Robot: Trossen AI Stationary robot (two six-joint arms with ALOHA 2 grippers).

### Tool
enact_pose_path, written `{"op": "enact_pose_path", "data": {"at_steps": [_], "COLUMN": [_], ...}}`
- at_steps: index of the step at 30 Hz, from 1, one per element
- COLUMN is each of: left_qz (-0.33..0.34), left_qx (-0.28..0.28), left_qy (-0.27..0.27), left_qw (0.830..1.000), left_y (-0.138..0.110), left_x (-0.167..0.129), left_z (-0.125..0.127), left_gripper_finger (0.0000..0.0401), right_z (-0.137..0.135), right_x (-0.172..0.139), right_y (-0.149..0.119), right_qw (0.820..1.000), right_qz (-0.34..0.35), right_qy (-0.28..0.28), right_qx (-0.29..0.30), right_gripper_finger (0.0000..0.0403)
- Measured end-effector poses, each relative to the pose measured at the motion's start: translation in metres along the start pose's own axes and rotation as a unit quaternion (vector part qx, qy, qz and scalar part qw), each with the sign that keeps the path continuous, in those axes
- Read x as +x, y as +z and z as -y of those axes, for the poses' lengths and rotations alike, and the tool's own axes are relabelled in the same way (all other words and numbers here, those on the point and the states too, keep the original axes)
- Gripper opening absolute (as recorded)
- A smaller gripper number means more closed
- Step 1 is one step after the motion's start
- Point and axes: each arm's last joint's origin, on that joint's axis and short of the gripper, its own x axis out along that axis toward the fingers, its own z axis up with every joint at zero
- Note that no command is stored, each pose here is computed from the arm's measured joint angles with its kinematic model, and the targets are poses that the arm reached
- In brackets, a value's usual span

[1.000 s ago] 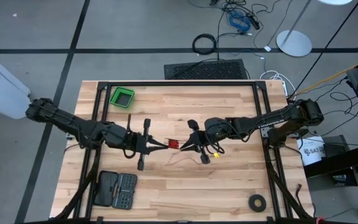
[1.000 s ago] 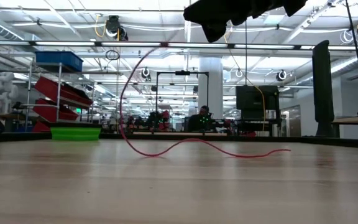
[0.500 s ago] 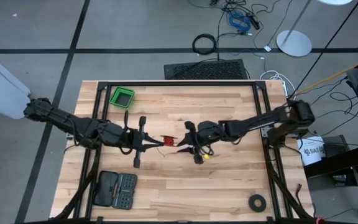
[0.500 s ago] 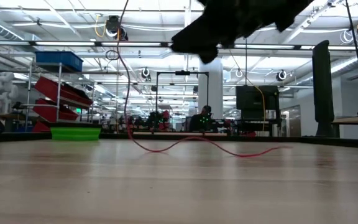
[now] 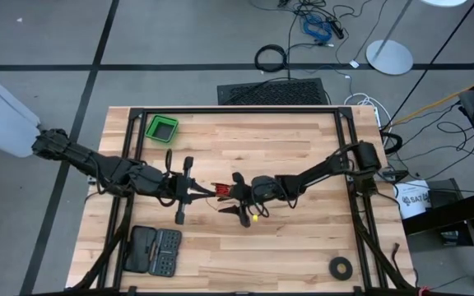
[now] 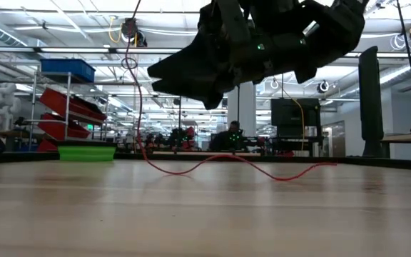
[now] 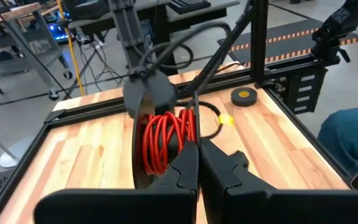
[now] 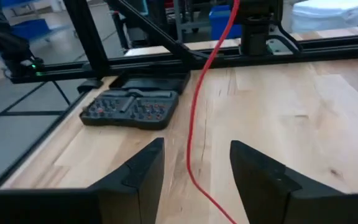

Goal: Coil cords
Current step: Coil the red wire into the spool

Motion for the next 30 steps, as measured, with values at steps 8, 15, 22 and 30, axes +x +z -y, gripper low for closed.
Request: {"op": "enact_pose_path", "data": {"at_steps": [8, 15, 22, 30], "left_qz": [0.008, 0.010, 0.011, 0.022], "left_qx": [0.000, 0.000, 0.002, 0.011], "left_qy": [-0.003, 0.007, 0.008, 0.012], "left_qw": [1.000, 1.000, 1.000, 1.000], "left_y": [0.002, 0.002, 0.002, 0.005], "left_x": [-0.001, 0.000, 0.000, 0.000], "left_z": [0.002, 0.001, 0.001, 0.001], "left_gripper_finger": [0.0004, 0.0004, 0.0004, 0.0004], "right_z": [-0.001, -0.002, -0.002, -0.004], "right_x": [0.006, 0.006, 0.006, 0.022], "right_y": [-0.010, -0.010, -0.008, 0.009], "right_qw": [0.999, 0.999, 0.999, 0.997], "right_qz": [0.015, 0.014, 0.022, -0.038], "right_qy": [-0.029, -0.029, -0.029, -0.044], "right_qx": [0.001, -0.006, -0.013, -0.044], "right_gripper_finger": [0.0171, 0.0171, 0.0171, 0.0171]}}
